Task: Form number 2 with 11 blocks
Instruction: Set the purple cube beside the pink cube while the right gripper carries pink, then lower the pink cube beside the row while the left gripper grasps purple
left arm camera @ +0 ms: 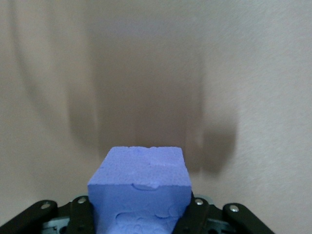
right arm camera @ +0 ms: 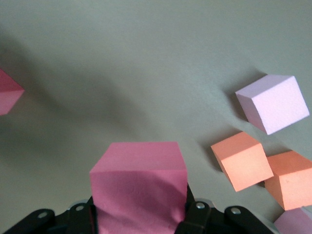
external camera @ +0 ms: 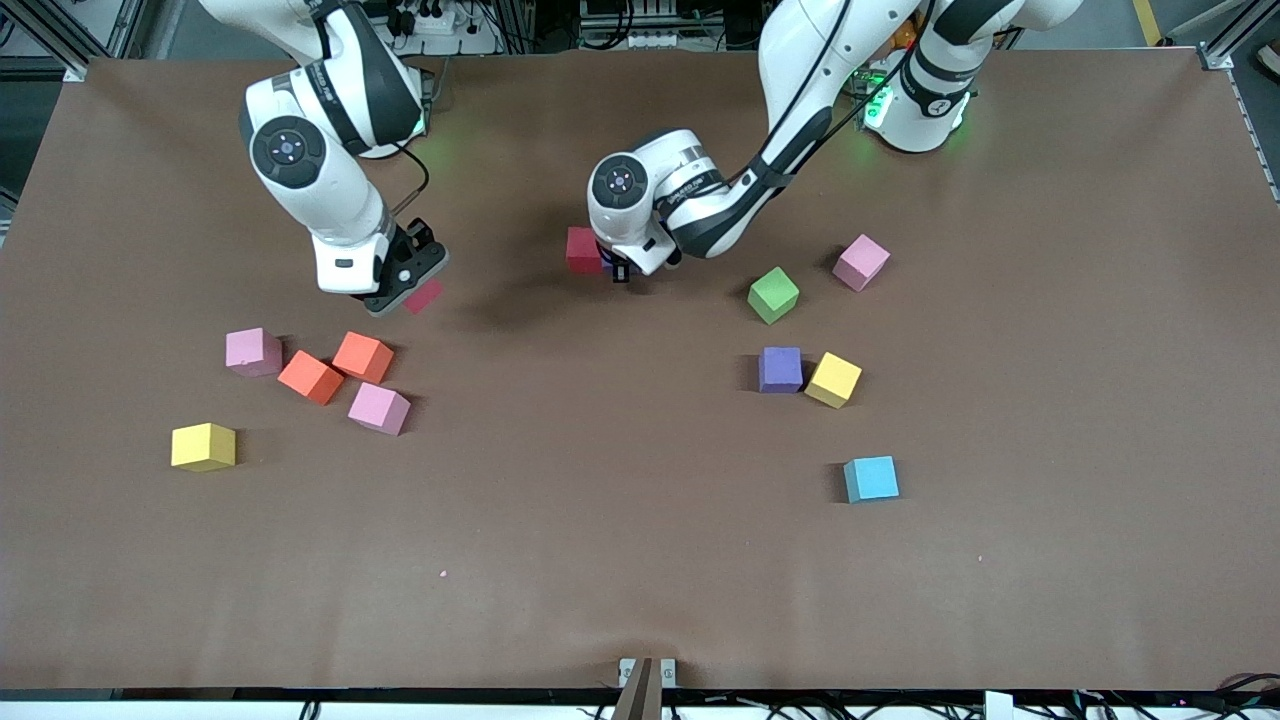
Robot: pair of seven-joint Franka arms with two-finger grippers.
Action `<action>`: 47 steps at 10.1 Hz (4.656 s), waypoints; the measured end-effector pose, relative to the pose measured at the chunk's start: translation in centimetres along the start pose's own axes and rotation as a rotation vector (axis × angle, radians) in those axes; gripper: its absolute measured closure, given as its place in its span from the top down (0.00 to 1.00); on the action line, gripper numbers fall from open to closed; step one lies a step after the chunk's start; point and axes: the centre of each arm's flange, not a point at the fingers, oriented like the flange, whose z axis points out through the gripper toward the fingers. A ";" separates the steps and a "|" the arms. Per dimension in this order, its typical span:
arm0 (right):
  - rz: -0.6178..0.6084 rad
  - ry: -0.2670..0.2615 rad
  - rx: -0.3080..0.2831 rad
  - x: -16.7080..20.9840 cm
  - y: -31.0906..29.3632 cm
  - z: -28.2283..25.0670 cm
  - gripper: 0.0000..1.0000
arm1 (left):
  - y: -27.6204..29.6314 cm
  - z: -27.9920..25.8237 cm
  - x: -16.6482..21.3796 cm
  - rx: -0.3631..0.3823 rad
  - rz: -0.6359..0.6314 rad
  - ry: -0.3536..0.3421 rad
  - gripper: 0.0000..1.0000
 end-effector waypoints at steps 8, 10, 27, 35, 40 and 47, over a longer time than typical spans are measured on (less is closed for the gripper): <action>-0.075 -0.007 -0.006 1.1 -5.1 3.2 0.60 | -1.9 -3.2 -0.4 -0.002 0.026 0.060 1.00; -0.176 -0.004 -0.005 1.0 -4.7 3.2 0.60 | -2.1 -7.5 -0.2 -0.032 0.050 0.069 1.00; -0.841 -0.006 0.001 4.3 -14.7 11.1 0.60 | 23.2 -11.3 22.1 -0.015 1.317 0.143 1.00; -0.814 -0.053 0.028 3.7 -20.7 14.2 0.60 | 23.1 -10.7 22.9 0.019 1.454 0.140 1.00; -0.800 -0.053 0.028 3.6 -21.7 14.2 0.60 | 23.4 -11.7 24.0 0.034 1.446 0.143 1.00; -0.795 -0.035 0.031 3.7 -21.6 15.5 0.60 | 22.2 -9.7 23.4 0.080 1.466 0.129 1.00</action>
